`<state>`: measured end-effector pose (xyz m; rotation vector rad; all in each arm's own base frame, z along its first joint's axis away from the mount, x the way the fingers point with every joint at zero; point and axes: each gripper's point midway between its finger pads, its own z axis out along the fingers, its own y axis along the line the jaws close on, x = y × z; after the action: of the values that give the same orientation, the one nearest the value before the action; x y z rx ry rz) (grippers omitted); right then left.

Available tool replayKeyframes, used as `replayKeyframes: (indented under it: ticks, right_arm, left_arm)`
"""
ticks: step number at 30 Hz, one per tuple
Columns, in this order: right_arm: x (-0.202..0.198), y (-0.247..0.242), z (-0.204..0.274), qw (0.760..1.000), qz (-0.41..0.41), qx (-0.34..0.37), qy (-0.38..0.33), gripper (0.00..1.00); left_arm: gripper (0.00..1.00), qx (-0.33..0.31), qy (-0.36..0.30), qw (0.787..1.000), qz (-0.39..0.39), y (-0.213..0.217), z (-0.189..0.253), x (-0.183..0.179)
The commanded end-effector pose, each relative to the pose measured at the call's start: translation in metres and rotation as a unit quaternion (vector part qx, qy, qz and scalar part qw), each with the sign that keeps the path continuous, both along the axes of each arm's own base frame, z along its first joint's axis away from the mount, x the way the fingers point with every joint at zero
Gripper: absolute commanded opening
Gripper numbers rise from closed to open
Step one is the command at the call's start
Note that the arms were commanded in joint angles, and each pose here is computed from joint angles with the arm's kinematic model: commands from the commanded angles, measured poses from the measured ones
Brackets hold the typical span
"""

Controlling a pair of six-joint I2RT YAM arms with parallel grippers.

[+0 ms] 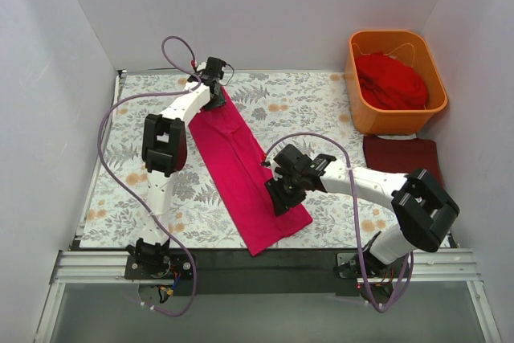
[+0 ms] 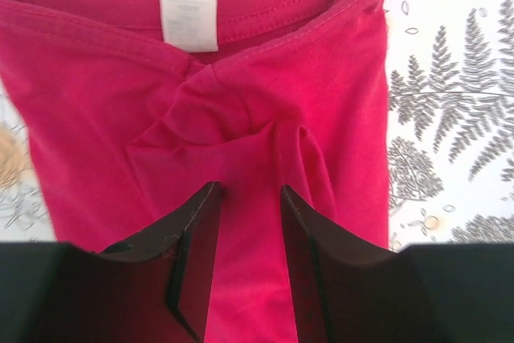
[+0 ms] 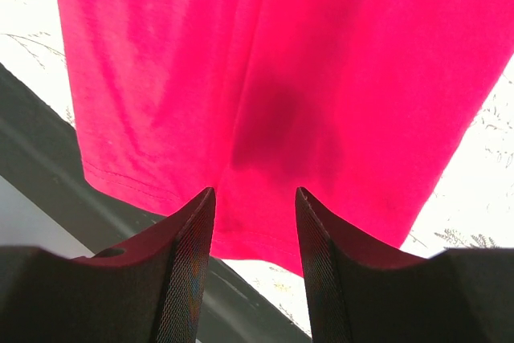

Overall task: Fold and stack the t-shirts
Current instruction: Fold the tshirt

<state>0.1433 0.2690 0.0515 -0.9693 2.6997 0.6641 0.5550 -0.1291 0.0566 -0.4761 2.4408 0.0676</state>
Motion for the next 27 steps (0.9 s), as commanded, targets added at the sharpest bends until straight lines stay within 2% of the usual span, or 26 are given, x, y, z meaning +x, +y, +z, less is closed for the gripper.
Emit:
replayKeyframes:
  ticks: [1,10,17,18,24,26,27]
  right_arm:
    - [0.003,0.001,0.007,1.0,-0.004,0.016,-0.012,0.52]
    - [0.003,-0.002,0.006,1.0,-0.015,0.018,-0.014,0.51]
    - [0.007,-0.008,0.006,0.998,-0.046,0.024,-0.026,0.51]
    - [0.01,-0.008,0.007,0.998,-0.054,0.027,-0.029,0.51]
    - [0.008,-0.011,0.015,0.996,-0.068,0.048,-0.029,0.51]
    - [0.004,-0.012,0.014,0.996,-0.065,0.051,-0.025,0.51]
    - [0.004,-0.012,0.015,0.996,-0.063,0.053,-0.025,0.51]
  left_arm:
    - [0.34,0.009,-0.009,1.0,-0.023,-0.008,-0.008,0.009]
    - [0.34,-0.009,0.027,0.995,-0.095,-0.061,-0.057,-0.003]
    - [0.38,-0.033,-0.002,0.987,-0.158,-0.123,-0.064,0.006]
    - [0.42,-0.039,-0.009,0.986,-0.16,-0.126,-0.061,0.01]
    - [0.51,-0.056,-0.09,0.982,-0.154,-0.136,-0.018,0.042]
    - [0.59,-0.062,-0.101,0.981,-0.151,-0.135,-0.008,0.042]
    - [0.62,-0.069,-0.121,0.979,-0.15,-0.135,0.019,0.043]
